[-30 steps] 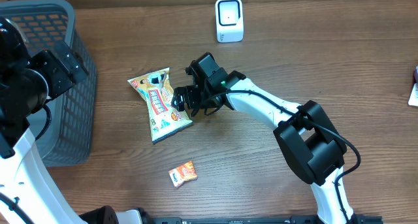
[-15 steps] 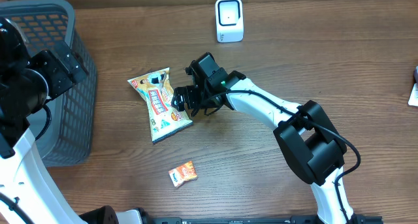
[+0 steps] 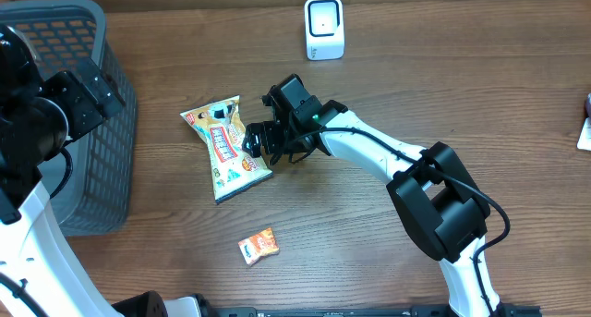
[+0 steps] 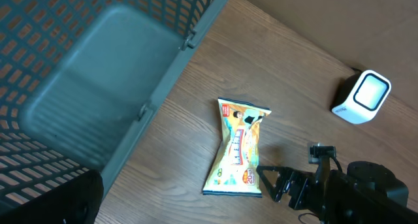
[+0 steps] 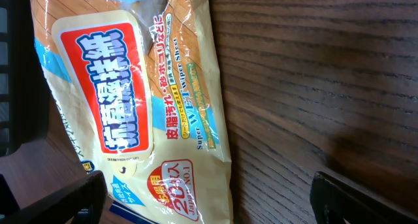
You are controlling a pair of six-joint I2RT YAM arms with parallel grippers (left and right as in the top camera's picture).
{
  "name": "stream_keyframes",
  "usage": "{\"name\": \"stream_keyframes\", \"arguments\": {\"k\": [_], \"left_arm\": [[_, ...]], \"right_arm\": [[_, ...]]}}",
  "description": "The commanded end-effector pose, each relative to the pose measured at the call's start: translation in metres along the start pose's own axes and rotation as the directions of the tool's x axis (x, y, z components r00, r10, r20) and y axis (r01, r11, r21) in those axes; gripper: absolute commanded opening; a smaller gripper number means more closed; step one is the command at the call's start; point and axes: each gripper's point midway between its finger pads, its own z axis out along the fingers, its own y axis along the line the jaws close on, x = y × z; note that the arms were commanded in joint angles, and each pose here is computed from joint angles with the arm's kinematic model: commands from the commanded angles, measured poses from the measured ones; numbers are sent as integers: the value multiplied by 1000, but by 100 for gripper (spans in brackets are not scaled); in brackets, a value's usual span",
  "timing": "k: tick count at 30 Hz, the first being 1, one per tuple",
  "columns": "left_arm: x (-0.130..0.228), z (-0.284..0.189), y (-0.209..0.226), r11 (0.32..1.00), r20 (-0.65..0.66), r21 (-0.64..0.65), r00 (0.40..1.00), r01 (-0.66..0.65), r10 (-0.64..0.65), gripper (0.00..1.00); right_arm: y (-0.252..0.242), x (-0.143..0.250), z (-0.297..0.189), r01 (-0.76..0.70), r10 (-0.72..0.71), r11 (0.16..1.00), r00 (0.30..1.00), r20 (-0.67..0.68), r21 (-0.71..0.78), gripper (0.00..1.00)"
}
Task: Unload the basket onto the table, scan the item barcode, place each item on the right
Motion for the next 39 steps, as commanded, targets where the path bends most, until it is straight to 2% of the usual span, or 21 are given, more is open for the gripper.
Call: {"name": "stream_keyframes", "arguments": {"k": [1, 16, 19, 23, 25, 28, 34, 39], "left_arm": [[-2, -2, 3, 1000, 12, -10, 1000, 18, -18, 100], [-2, -2, 3, 1000, 12, -10, 1000, 18, -18, 100], [-2, -2, 3, 1000, 12, -11, 1000, 18, -18, 100], [-2, -2, 3, 1000, 12, -10, 1000, 18, -18, 100], [-2, -2, 3, 1000, 12, -10, 1000, 18, -18, 100], [-2, -2, 3, 1000, 12, -10, 1000, 18, -18, 100], [-2, -2, 3, 1000, 12, -10, 1000, 18, -18, 100], [-2, -2, 3, 1000, 12, -10, 1000, 18, -18, 100]], "right_arm": [[-8, 2, 5, -2, 2, 1000, 1000, -6, 13, 100], [-7, 3, 5, -11, 11, 1000, 1000, -10, 7, 100], [19, 26, 2, -104, 84, 985, 986, -147, -137, 100], [21, 26, 1, -94, 71, 984, 986, -151, -151, 100], [26, 30, 0, -27, -4, 981, 987, -161, -191, 100], [28, 34, -1, -19, -18, 978, 984, -176, -207, 100], [36, 49, 12, 0, -42, 979, 978, -203, -203, 100], [23, 63, 36, 18, -42, 993, 976, -215, -115, 100]]}}
